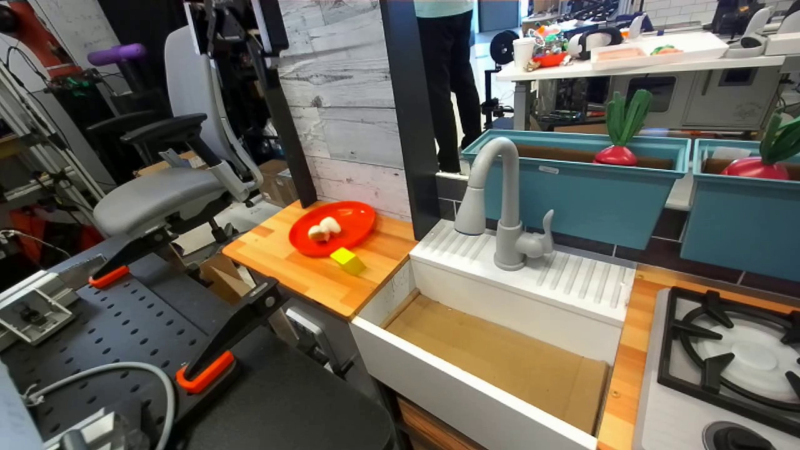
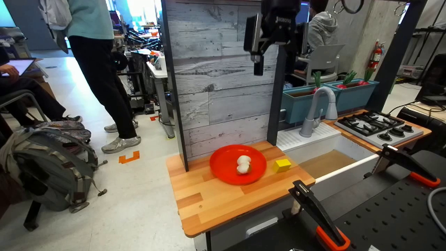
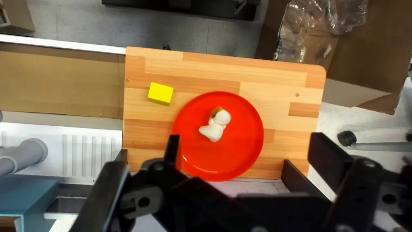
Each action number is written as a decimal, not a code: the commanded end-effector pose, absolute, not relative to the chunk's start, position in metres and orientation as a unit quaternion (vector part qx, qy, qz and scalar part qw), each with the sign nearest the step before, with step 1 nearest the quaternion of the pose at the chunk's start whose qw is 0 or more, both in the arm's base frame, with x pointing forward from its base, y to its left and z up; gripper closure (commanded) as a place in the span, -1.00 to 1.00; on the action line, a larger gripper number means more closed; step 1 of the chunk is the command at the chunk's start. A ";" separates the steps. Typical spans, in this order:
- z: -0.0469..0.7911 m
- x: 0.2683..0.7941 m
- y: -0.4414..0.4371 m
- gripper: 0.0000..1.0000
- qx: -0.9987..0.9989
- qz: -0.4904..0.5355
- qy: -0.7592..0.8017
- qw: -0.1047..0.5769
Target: Remove the doll from the orange plate
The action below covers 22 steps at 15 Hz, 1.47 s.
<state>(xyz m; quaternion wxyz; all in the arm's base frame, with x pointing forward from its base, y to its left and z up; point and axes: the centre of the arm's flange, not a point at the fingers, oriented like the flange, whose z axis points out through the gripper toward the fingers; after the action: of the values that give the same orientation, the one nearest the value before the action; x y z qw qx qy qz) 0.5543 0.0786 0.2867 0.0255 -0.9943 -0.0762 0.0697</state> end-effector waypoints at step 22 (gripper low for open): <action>0.013 0.625 0.115 -0.31 -0.993 0.093 -0.059 -0.039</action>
<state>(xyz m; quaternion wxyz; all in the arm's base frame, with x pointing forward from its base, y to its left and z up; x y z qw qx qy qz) 0.6062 0.1111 0.0244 -0.0231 -0.9931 -0.0612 0.0978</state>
